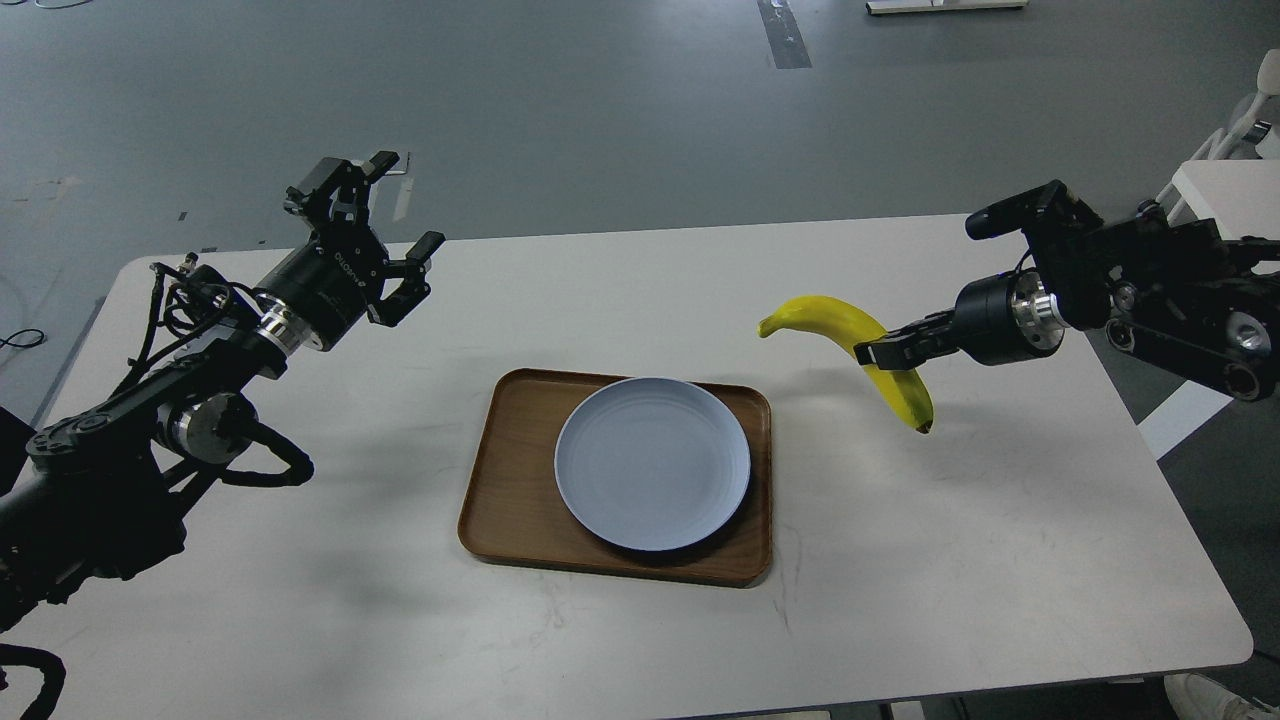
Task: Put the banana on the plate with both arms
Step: 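Lift the banana with the right gripper and carry it over the plate, then lower the banana onto the plate with the right gripper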
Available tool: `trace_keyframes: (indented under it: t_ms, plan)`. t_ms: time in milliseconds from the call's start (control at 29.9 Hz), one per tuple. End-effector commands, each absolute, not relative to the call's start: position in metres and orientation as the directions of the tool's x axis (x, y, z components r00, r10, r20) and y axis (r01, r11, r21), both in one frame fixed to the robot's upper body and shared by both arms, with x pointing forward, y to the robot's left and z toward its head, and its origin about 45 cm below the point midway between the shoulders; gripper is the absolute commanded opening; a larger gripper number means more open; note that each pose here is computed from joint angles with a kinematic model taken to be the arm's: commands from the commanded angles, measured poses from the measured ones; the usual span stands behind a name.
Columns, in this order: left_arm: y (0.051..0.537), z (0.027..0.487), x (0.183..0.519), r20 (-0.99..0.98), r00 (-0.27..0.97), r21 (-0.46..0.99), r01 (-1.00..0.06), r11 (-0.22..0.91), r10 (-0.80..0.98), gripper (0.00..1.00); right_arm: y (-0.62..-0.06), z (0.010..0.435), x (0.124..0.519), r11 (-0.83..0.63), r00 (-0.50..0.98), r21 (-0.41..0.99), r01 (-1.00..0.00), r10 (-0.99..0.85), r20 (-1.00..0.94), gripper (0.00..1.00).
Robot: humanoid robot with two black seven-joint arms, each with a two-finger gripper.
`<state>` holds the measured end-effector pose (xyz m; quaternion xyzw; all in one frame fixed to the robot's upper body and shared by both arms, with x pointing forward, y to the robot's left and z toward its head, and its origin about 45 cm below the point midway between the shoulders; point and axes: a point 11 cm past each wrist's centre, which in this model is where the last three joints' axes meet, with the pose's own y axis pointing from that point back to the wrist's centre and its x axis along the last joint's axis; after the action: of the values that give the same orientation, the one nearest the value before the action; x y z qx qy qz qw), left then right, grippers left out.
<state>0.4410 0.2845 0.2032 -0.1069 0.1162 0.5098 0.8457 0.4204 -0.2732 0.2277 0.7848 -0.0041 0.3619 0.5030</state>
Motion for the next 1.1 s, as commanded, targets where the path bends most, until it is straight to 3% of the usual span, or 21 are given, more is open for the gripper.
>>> trace_keyframes:
  t_ms: [0,401,769,1070]
  plan:
    - [0.284,0.203,0.441,-0.306,0.454,-0.063,-0.887,0.458,0.837,0.98,-0.240,0.229,0.418,-0.527,0.734,0.790,-0.312,0.395,0.553,0.04]
    - [0.284,0.204,0.441,-0.306,0.453,-0.064,-0.887,0.457,0.837,0.98,-0.160,0.200,0.406,-0.556,0.714,0.813,-0.174,0.496,0.493,0.05]
    - [0.283,0.203,0.441,-0.308,0.455,-0.064,-0.886,0.459,0.836,0.98,-0.140,0.188,0.402,-0.583,0.740,0.798,-0.152,0.468,0.483,0.22]
    - [0.283,0.204,0.442,-0.308,0.456,-0.066,-0.886,0.459,0.835,0.98,-0.130,0.174,0.398,-0.581,0.745,0.803,-0.134,0.475,0.468,0.26]
